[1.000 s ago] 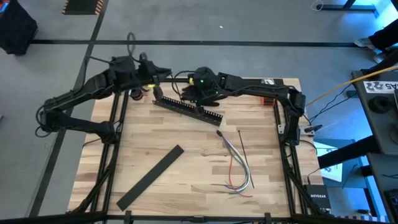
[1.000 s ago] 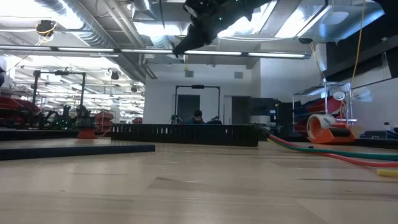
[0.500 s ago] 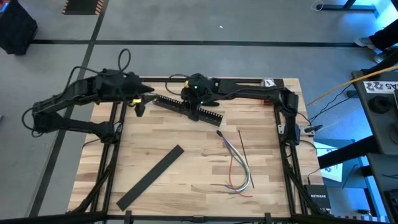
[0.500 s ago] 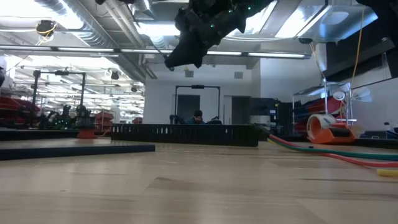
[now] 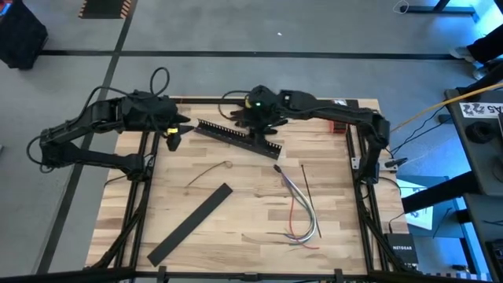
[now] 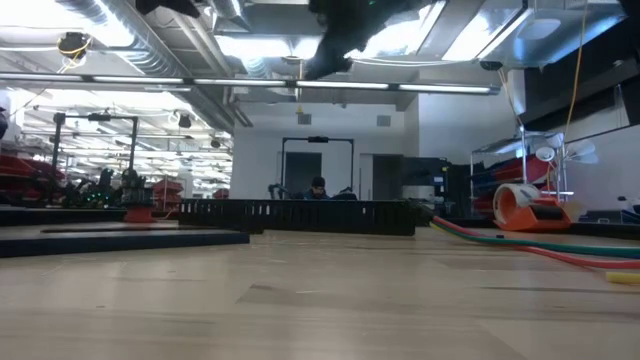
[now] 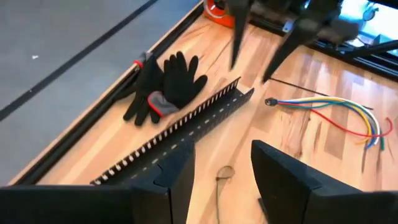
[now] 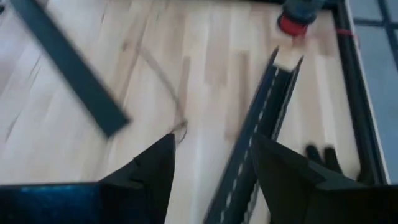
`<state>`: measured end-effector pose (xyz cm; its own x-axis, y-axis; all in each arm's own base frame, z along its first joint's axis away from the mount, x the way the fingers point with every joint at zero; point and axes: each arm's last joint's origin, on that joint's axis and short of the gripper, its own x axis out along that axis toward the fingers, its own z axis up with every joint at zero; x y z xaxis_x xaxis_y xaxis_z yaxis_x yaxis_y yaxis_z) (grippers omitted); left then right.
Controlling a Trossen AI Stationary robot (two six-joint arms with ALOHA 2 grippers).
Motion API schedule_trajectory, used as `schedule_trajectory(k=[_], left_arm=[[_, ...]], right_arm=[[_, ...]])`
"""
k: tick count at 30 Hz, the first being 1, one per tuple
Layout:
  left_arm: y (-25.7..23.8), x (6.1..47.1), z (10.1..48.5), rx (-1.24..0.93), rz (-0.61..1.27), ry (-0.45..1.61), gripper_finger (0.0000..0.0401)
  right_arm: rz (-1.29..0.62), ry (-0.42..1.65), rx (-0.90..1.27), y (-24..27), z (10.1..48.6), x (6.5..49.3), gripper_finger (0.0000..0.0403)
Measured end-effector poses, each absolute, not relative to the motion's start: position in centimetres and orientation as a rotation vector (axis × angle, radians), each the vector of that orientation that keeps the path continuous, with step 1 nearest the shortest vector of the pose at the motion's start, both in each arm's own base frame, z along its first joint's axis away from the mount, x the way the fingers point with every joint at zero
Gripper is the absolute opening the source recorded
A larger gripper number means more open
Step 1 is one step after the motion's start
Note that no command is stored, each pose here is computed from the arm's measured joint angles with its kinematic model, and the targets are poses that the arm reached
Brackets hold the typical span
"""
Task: Ziptie cables
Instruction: Prepare the black zip tie
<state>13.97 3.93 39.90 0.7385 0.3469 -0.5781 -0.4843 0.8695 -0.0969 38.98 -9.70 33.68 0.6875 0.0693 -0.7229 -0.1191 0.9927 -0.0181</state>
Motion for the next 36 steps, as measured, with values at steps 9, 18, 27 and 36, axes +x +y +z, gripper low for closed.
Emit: schedule_trajectory(k=[9, 18, 27, 36], left_arm=[[3.5, 18.8, 37.6, -0.328, 0.4, 0.639, 0.015], [1.4, 28.0, 32.6, -0.28, 0.282, 0.705, 0.015], [0.4, 32.8, 27.8, -0.276, 0.265, 0.777, 0.015], [0.5, 33.6, 27.0, -0.255, 0.26, 0.782, 0.015]], right_arm=[[0.014, 0.875, -0.041, -8.0, 38.3, 29.0, 0.0205], [-0.191, 0.903, 0.305, -5.0, 30.6, 20.0, 0.0205], [-0.454, 1.08, 0.572, -3.0, 19.7, 16.4, 0.0205], [-0.584, 0.988, 0.688, -3.2, 15.5, 17.0, 0.0205]])
